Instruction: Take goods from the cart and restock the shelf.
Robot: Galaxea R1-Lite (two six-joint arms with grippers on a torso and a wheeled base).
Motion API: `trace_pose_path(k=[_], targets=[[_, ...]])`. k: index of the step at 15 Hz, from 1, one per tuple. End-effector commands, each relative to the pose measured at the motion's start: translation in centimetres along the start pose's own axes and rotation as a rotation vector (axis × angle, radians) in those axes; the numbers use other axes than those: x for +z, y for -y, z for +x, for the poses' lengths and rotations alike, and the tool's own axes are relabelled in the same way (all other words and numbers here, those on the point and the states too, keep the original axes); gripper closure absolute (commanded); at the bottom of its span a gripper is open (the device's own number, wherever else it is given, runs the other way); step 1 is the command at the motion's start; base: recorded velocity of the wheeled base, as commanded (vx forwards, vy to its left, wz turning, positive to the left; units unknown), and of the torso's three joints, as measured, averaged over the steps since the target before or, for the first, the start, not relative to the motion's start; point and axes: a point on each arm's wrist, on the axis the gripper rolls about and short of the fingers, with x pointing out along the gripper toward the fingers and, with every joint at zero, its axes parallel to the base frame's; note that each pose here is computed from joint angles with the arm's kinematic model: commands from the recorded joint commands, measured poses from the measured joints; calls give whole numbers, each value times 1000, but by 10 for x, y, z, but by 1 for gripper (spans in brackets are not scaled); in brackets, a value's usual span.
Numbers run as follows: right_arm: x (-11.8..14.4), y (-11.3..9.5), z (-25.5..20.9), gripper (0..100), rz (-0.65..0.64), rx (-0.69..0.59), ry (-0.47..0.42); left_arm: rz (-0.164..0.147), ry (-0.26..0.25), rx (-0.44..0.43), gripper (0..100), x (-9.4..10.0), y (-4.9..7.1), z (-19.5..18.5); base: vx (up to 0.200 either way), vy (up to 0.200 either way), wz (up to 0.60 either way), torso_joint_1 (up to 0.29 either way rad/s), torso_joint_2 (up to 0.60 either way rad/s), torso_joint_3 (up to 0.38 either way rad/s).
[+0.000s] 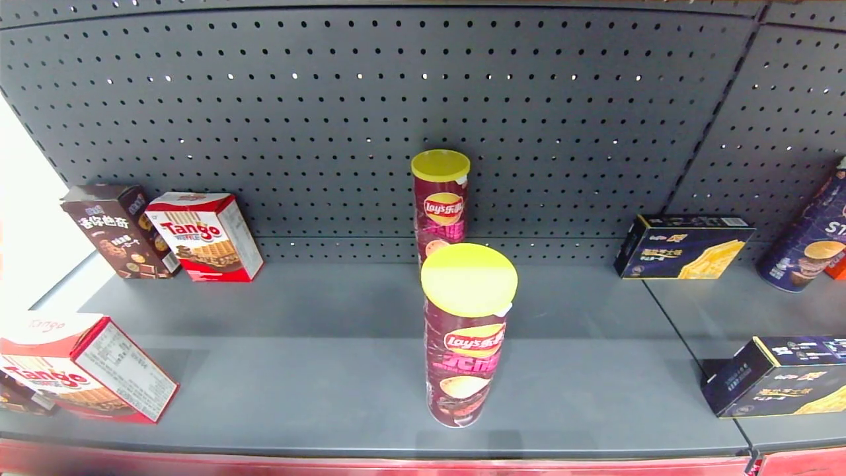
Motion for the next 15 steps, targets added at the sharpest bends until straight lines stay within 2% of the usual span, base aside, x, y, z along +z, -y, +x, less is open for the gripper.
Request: trace_pose_path(k=[1, 3, 4, 5, 6, 7, 8, 9, 11, 12, 15], targets=[[0, 0, 0, 0, -1, 0, -1, -64, -35, 128, 0, -1, -3, 0, 0, 0, 0, 0, 0, 0], [0, 0, 0, 0, -1, 0, -1, -210, -43, 241, 0, -3, -5, 0, 0, 0, 0, 0, 0, 0], [0, 0, 0, 0, -1, 1, -1, -258, -38, 242, 0, -3, -5, 0, 0, 0, 0, 0, 0, 0], [0, 0, 0, 0, -1, 0, -1, -264, -38, 241, 0, -3, -5, 0, 0, 0, 0, 0, 0, 0], [0, 0, 0, 0, -1, 0, -1, -252, -39, 196, 0, -3, -4, 0, 0, 0, 0, 0, 0, 0], [0, 0, 0, 0, -1, 1, -1, -234, -38, 114, 0, -3, -2, 0, 0, 0, 0, 0, 0, 0], [0, 0, 0, 0, -1, 1, -1, -153, -71, 0, 0, -7, 1, 0, 0, 0, 0, 0, 0, 0], [0, 0, 0, 0, -1, 1, -1, -120, -69, -24, 0, -6, 2, 0, 0, 0, 0, 0, 0, 0], [0, 0, 0, 0, -2, 1, -1, -148, -73, 29, 0, -6, 0, 0, 0, 0, 0, 0, 0, 0], [0, 0, 0, 0, -2, 1, -1, -151, -79, 73, 0, -7, -1, 0, 0, 0, 0, 0, 0, 0], [0, 0, 0, 0, -4, 0, 0, -168, -71, 44, 0, -6, 0, 0, 0, 0, 0, 0, 0, 0]])
